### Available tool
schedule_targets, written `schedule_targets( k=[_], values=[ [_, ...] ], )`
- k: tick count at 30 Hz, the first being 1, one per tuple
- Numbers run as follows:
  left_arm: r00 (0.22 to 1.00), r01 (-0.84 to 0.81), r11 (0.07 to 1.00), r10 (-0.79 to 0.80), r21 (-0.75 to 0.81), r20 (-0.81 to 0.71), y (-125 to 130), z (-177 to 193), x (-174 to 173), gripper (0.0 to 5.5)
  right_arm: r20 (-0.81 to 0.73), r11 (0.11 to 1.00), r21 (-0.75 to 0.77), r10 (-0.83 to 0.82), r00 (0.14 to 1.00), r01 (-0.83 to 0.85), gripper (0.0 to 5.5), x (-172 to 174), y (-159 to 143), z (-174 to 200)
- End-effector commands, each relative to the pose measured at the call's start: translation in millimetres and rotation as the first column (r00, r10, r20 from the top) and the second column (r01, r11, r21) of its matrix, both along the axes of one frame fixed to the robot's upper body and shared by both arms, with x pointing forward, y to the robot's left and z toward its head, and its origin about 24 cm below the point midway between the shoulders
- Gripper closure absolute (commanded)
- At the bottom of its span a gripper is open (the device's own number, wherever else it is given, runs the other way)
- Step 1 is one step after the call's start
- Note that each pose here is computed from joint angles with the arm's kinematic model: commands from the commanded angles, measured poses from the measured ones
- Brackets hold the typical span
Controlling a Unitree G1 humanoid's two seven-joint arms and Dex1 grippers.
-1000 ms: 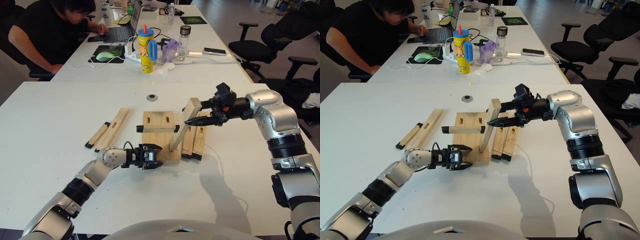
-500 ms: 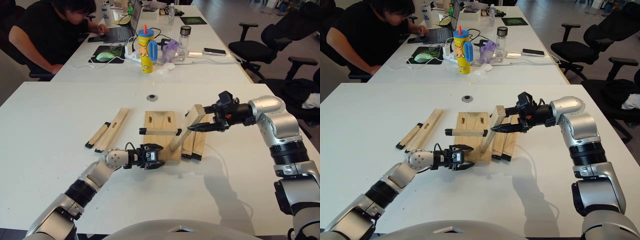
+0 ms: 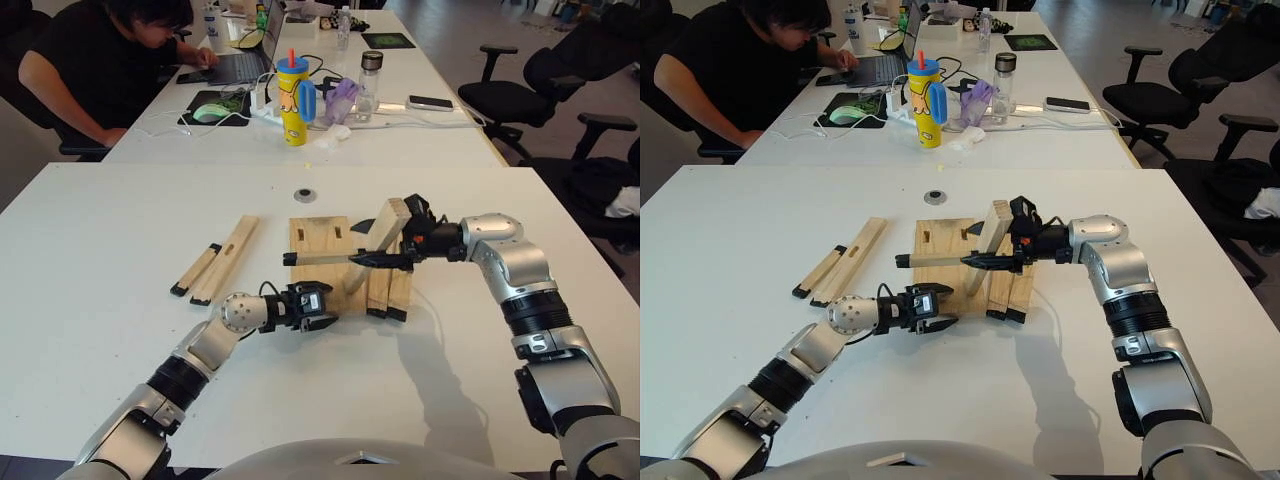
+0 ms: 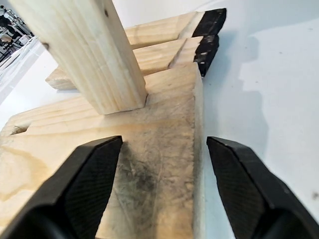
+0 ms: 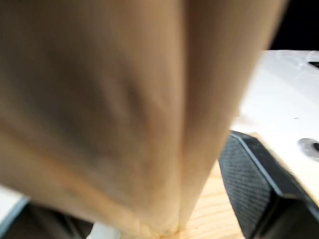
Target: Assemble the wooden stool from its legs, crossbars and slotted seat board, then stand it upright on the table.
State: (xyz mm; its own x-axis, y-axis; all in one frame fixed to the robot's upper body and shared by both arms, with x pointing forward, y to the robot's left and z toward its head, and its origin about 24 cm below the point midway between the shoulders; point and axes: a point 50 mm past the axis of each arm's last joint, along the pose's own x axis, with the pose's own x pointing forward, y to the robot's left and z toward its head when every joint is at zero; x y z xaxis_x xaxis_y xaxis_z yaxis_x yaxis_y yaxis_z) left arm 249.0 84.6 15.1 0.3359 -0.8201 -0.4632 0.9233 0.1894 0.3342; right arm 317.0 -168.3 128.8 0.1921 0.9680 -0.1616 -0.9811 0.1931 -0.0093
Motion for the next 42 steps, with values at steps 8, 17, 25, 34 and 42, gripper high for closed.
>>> schedule_targets(
  k=[8,17,25,34,42],
  values=[
    [0.942,-0.141,0.951,0.215,0.276,-0.257,45,-64,-30,2.34,0.011,0.952,-0.126,-0.281,0.96,0.281,2.18,1,-65,-14],
    [0.971,-0.055,0.909,0.145,0.412,-0.191,92,-53,-6,2.34,-0.034,0.727,0.568,-0.449,0.893,0.386,3.11,11,-18,91],
    [0.965,-0.044,0.927,0.136,0.373,-0.223,81,-59,-12,2.34,-0.031,0.556,0.75,-0.511,0.859,0.358,4.42,9,69,156],
    [0.965,-0.027,0.942,0.112,0.333,-0.238,66,-60,-14,2.34,-0.354,0.676,0.146,-0.646,0.677,0.722,5.48,11,85,-15],
    [0.957,-0.067,0.954,0.145,0.293,-0.252,56,-68,-23,2.34,-0.186,0.327,0.37,-0.891,0.414,0.87,5.48,47,-6,103]
  ],
)
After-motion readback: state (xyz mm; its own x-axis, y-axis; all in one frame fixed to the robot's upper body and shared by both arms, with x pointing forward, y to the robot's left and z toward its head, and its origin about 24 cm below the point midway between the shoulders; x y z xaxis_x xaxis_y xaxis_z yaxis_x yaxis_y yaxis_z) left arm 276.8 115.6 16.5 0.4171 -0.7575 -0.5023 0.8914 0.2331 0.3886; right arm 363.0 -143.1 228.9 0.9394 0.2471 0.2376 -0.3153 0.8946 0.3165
